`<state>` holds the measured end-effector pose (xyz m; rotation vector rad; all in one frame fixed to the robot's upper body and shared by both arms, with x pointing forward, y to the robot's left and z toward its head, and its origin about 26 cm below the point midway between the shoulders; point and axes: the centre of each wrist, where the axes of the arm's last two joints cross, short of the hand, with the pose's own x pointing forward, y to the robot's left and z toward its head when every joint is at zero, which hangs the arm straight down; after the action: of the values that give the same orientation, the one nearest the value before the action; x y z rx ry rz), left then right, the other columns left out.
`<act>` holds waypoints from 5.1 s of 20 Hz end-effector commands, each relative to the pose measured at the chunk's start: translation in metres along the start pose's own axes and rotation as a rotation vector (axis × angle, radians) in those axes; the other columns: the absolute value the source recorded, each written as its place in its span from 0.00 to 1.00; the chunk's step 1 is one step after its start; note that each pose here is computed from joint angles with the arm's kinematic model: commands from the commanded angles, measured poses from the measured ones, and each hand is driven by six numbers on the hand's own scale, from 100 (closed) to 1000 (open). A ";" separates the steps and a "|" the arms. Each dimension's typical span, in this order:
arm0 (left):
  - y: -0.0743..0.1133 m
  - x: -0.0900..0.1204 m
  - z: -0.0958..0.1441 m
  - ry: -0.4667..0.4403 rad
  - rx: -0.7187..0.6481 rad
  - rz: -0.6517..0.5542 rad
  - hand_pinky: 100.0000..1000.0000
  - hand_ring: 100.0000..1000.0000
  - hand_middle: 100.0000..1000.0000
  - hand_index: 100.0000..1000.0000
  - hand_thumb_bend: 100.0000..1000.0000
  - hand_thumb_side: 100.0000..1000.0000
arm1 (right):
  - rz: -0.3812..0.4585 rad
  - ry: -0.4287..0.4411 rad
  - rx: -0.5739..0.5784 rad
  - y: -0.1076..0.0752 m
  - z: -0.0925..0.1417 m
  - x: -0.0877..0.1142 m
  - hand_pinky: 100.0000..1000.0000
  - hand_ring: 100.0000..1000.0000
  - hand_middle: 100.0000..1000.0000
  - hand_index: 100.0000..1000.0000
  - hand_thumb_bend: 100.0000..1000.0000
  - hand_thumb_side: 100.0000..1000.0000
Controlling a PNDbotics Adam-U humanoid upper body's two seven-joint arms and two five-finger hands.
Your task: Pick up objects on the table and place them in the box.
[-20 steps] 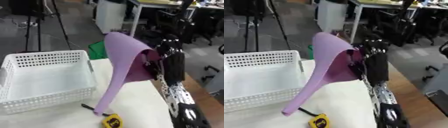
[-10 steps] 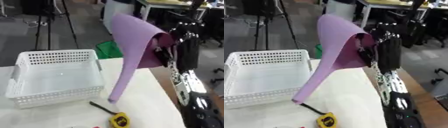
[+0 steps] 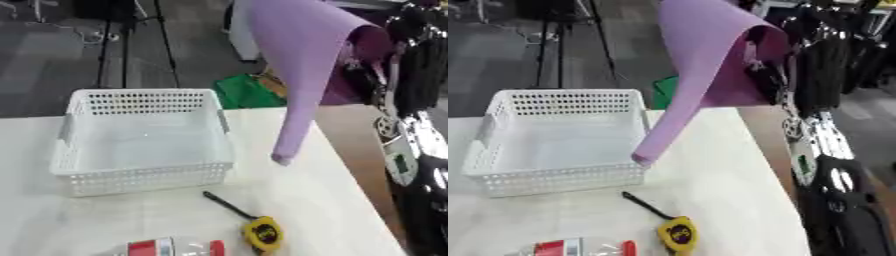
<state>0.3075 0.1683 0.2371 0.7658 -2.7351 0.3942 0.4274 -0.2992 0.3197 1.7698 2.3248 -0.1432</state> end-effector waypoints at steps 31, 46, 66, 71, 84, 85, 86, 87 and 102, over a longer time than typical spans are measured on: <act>-0.011 0.015 -0.010 -0.041 -0.016 0.077 0.67 0.50 0.42 0.69 0.00 0.94 | -0.226 -0.015 0.048 0.040 -0.016 -0.039 0.71 0.48 0.38 0.54 0.00 0.42; -0.018 0.022 -0.016 -0.056 -0.013 0.114 0.67 0.50 0.42 0.70 0.00 0.94 | -0.264 -0.010 -0.022 0.045 -0.031 -0.021 0.70 0.48 0.38 0.54 0.00 0.40; -0.022 0.025 -0.017 -0.058 -0.010 0.118 0.67 0.51 0.42 0.70 0.00 0.94 | -0.301 -0.054 -0.041 0.055 -0.034 0.021 0.69 0.47 0.37 0.53 0.00 0.41; -0.022 0.026 -0.017 -0.061 -0.009 0.118 0.67 0.51 0.42 0.70 0.00 0.94 | -0.318 -0.062 -0.051 0.057 -0.036 0.032 0.69 0.47 0.37 0.53 0.00 0.40; -0.024 0.027 -0.019 -0.071 -0.003 0.123 0.67 0.51 0.42 0.70 0.00 0.94 | -0.318 -0.068 -0.015 0.063 -0.026 0.045 0.68 0.47 0.37 0.53 0.00 0.42; -0.024 0.027 -0.019 -0.072 -0.003 0.123 0.67 0.51 0.42 0.70 0.00 0.94 | -0.316 -0.067 -0.013 0.064 -0.026 0.045 0.68 0.47 0.37 0.53 0.00 0.42; -0.024 0.028 -0.019 -0.073 -0.003 0.123 0.67 0.51 0.42 0.70 0.00 0.94 | -0.313 -0.065 -0.009 0.064 -0.025 0.044 0.68 0.47 0.37 0.53 0.00 0.42; -0.024 0.028 -0.019 -0.073 -0.004 0.124 0.67 0.51 0.42 0.70 0.00 0.94 | -0.310 -0.063 -0.006 0.064 -0.024 0.044 0.68 0.47 0.37 0.53 0.00 0.42; -0.026 0.030 -0.021 -0.076 -0.009 0.128 0.67 0.50 0.42 0.69 0.00 0.94 | -0.277 -0.117 0.129 0.076 -0.009 0.038 0.79 0.62 0.47 0.59 0.00 0.63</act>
<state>0.3046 0.1419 0.2654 0.6273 -2.8391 0.3801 0.4924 -0.2330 0.3050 1.6907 2.5682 -0.5659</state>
